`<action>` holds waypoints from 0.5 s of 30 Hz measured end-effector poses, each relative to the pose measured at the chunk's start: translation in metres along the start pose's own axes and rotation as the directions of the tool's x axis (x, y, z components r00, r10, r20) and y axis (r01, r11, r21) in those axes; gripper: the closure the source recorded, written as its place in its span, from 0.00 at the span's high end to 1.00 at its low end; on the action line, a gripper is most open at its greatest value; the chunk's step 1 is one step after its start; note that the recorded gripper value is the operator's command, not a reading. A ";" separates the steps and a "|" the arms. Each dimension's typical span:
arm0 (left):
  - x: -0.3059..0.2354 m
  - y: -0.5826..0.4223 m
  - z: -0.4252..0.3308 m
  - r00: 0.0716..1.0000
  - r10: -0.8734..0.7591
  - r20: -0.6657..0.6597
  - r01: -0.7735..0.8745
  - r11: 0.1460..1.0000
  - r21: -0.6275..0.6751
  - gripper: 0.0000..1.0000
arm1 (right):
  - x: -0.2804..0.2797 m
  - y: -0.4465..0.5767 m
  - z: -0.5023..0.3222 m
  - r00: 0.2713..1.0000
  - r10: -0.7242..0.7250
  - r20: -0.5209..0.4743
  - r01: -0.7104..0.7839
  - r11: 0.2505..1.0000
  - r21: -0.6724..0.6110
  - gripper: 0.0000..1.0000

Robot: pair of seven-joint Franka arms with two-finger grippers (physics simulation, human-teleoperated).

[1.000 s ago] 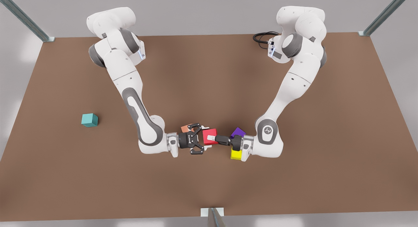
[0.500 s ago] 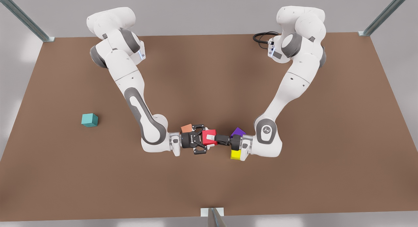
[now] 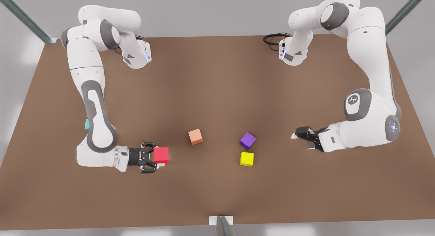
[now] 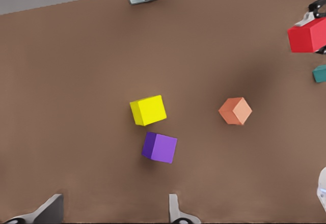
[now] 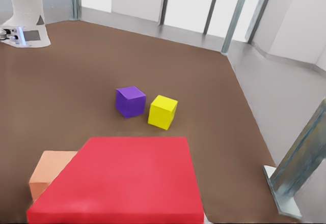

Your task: Pick up red wooden cube and pass to hand red wooden cube and place in blue wooden cube

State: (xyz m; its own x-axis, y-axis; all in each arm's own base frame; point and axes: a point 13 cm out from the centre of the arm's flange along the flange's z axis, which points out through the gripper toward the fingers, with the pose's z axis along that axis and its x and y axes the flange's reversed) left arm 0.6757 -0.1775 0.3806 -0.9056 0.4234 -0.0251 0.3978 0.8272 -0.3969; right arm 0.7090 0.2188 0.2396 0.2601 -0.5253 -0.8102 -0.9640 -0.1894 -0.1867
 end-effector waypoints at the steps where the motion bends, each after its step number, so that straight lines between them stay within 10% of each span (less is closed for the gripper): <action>1: 0.015 -0.008 -0.017 0.999 0.003 -0.035 -0.005 0.998 -0.070 1.00 | 0.014 0.010 -0.045 0.996 -0.015 -0.093 0.012 0.999 -0.035 0.50; 7: 0.133 0.006 -0.018 0.948 -0.217 -0.231 0.115 0.915 -0.386 1.00 | 0.143 0.125 -0.210 0.771 0.009 -0.637 -0.230 0.936 -0.265 0.50; 15: 0.101 0.039 -0.067 0.946 -0.310 -0.089 0.260 0.896 -0.359 1.00 | 0.184 0.219 -0.252 0.526 0.021 -0.850 -0.369 0.906 -0.206 0.50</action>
State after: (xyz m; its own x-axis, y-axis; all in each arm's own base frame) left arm 0.6091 -0.0776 0.4243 -0.9674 0.1769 0.1814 0.1738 0.9842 -0.0327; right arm 0.5599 -0.1289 0.1898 0.1633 -0.9857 0.0426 -0.9583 -0.1482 0.2445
